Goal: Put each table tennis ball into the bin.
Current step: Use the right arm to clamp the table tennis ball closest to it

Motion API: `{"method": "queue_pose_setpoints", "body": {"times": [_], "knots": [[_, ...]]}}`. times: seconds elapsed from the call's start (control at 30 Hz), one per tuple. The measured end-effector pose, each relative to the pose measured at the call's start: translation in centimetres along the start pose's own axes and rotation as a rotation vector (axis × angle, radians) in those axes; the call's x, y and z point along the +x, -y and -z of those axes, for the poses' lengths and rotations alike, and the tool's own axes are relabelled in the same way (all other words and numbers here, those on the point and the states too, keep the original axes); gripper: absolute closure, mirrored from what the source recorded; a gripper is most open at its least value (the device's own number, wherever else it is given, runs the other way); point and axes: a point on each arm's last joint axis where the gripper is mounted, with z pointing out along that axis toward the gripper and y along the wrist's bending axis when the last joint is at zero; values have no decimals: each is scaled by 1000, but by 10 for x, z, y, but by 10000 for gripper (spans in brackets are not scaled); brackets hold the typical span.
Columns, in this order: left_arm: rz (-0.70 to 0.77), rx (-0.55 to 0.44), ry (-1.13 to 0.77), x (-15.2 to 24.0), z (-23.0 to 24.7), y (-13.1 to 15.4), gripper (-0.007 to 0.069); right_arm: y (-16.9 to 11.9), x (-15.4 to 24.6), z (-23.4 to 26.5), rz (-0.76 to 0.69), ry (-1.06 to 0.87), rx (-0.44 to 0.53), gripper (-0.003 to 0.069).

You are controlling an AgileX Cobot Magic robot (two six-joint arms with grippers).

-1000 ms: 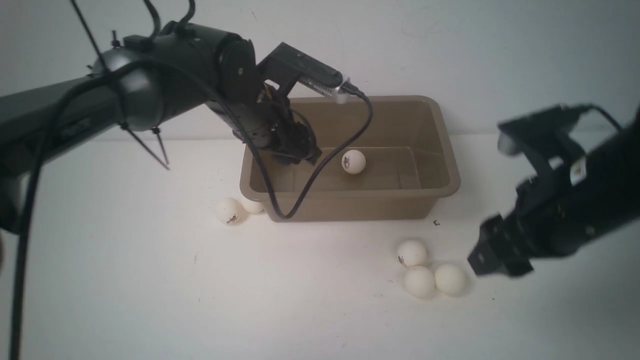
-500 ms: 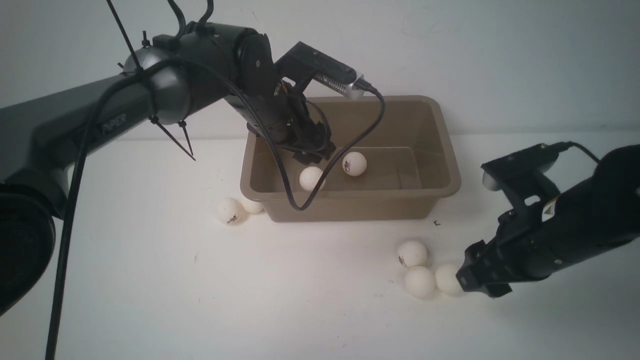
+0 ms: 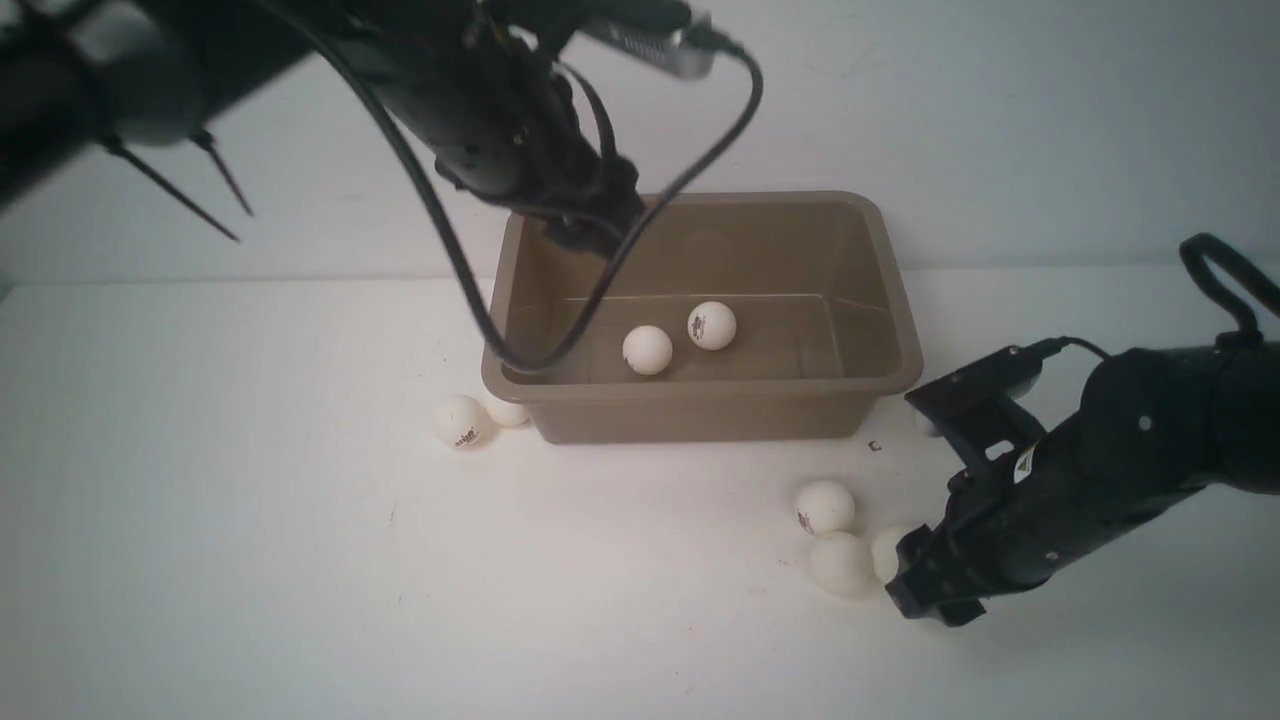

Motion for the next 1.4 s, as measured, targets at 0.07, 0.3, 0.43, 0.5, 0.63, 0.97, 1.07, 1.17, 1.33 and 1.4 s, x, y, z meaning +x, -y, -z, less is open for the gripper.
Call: {"method": "queue_pose_setpoints", "body": {"times": [0.07,0.3,0.43,0.5,0.63,0.97,1.07,1.17,1.33,1.4], "knots": [[-5,11,38,-3,17,4,123,0,-3,1,4,11,3,239],[-25,39,-20,3,30,8,123,3,-17,-1,9,17,-1,239],[-31,51,-50,6,30,9,123,4,-22,-6,10,2,-7,239],[-32,52,-53,6,30,9,123,4,-24,-7,10,0,-8,239],[-32,54,-52,6,30,9,123,4,-24,-11,9,-11,-10,239],[-38,56,-51,6,30,10,147,5,-24,-13,21,-17,-3,239],[-52,57,-50,6,30,10,147,6,-21,-23,19,-44,-8,239],[-54,57,-50,6,30,10,147,6,-20,-28,19,-55,-8,245],[-55,60,-51,6,30,10,147,7,-21,-30,12,-38,0,300],[-61,60,-52,6,30,10,147,7,-21,-30,10,-41,-1,300]]}}
